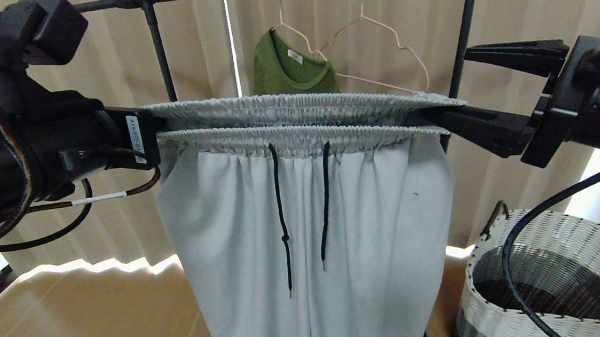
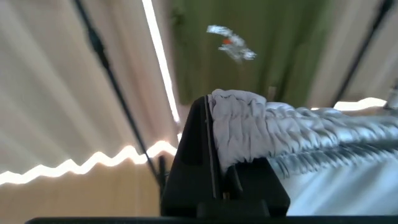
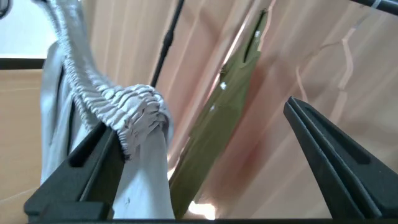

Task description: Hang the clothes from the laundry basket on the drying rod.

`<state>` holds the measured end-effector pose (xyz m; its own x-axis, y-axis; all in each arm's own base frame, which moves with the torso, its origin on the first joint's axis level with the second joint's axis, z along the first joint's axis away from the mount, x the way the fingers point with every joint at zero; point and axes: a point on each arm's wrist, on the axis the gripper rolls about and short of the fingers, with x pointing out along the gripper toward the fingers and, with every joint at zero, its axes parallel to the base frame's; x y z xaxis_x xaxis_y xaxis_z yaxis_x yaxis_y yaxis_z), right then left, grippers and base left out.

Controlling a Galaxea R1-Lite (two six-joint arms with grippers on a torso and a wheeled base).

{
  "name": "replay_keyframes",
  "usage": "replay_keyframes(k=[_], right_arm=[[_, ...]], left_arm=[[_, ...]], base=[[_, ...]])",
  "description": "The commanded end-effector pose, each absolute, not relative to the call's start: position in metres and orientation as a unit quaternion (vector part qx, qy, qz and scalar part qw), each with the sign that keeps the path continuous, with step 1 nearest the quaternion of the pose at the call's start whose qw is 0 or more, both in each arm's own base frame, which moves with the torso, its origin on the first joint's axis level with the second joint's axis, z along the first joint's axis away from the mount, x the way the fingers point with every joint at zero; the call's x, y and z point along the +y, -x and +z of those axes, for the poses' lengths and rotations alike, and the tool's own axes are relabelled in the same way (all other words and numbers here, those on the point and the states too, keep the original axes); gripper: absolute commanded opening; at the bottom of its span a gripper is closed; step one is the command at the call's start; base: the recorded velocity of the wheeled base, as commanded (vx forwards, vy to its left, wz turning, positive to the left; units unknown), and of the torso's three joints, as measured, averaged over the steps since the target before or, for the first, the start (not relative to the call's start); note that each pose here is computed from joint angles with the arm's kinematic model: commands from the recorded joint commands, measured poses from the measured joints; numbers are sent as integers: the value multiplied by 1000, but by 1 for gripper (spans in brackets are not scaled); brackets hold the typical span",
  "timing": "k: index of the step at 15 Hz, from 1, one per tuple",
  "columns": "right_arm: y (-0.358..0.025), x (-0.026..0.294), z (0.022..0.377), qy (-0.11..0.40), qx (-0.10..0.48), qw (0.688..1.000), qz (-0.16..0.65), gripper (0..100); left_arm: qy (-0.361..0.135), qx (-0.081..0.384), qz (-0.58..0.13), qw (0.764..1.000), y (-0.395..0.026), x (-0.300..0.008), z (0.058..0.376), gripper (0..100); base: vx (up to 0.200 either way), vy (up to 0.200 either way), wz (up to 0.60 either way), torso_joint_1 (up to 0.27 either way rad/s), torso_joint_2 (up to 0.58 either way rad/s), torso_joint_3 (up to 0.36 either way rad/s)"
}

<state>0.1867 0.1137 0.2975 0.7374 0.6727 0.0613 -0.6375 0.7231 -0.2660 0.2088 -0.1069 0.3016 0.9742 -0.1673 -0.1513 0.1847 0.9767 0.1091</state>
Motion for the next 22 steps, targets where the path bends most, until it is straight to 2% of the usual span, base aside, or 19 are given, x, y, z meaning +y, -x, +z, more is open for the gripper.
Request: replay_keyframes(k=[1, 4, 9, 13, 15, 17, 20, 22], right_arm=[[-186, 114, 297, 114, -78, 923, 359, 100], [-184, 113, 294, 115, -74, 921, 365, 100], [-181, 111, 277, 120, -46, 921, 368, 100], [-179, 109, 276, 121, -46, 923, 363, 100], [-179, 92, 269, 127, -32, 940, 316, 100], [-173, 68, 269, 134, -33, 954, 266, 100], [-174, 35, 226, 157, 48, 971, 176, 100], [-170, 30, 200, 172, 70, 968, 169, 100]], left_arm=[[-65, 78, -69, 993, -214, -105, 298, 0], [-60, 76, -39, 995, -220, -101, 300, 0], [-43, 44, -26, 998, -221, -97, 308, 0], [-51, 61, -27, 997, -220, -96, 297, 0], [-57, 72, -13, 996, -207, -83, 287, 0], [-48, 59, -5, 997, -185, -68, 289, 0], [-57, 68, 0, 996, -168, -58, 276, 0], [-45, 56, -40, 997, -158, -56, 277, 0]], base=[[0, 0, 0, 0, 0, 0], [0, 0, 0, 0, 0, 0], [0, 0, 0, 0, 0, 0], [0, 0, 0, 0, 0, 0], [0, 0, 0, 0, 0, 0], [0, 0, 0, 0, 0, 0], [0, 0, 0, 0, 0, 0], [0, 0, 0, 0, 0, 0]])
